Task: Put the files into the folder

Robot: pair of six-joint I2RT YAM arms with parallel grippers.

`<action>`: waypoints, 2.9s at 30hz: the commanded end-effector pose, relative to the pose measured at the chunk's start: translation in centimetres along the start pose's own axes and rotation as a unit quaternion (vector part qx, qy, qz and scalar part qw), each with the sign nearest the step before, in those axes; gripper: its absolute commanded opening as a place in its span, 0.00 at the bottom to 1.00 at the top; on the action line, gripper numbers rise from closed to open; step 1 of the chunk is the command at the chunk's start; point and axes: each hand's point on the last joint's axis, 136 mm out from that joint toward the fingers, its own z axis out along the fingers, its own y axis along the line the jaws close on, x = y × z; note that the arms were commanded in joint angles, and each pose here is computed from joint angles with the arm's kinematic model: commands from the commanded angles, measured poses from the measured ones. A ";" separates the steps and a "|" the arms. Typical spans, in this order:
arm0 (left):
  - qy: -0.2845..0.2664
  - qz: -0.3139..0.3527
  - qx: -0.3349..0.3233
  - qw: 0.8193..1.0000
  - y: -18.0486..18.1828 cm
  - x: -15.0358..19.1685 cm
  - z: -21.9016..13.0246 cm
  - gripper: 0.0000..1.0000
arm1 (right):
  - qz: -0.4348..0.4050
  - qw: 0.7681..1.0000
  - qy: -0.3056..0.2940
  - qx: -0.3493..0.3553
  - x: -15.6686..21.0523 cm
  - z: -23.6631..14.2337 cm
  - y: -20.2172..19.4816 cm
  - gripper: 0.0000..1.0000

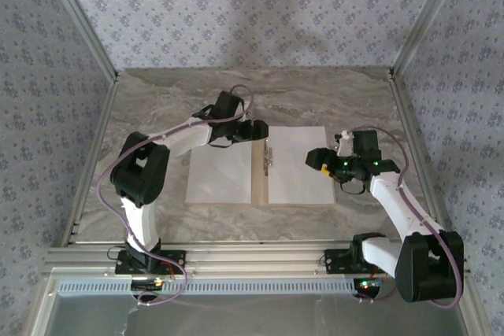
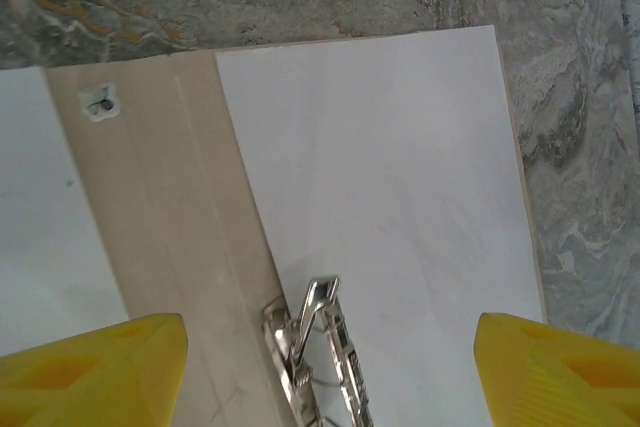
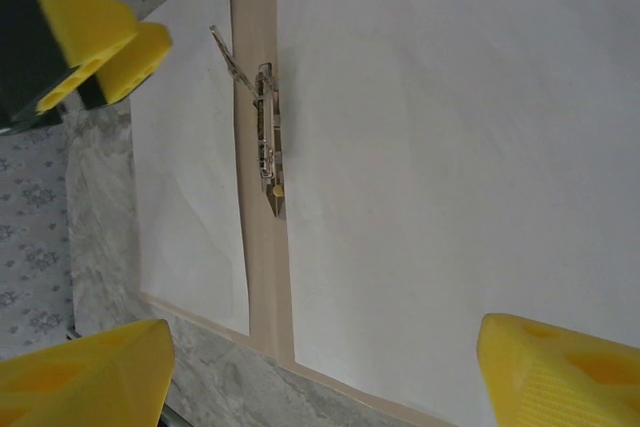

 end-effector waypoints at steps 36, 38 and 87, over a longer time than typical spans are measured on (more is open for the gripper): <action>0.021 0.036 0.105 0.994 -8.4 3.1 -0.8 0.69 | 0.022 0.999 -0.007 -0.031 0.6 -1.5 0.2 0.81; 0.019 0.039 0.107 0.993 -8.9 3.5 -1.5 0.69 | 0.023 0.999 -0.006 -0.032 0.7 -1.5 0.2 0.81; 0.031 -0.117 -0.260 0.958 13.8 16.1 -14.4 0.46 | -0.026 0.996 0.043 0.069 0.0 0.0 6.5 0.77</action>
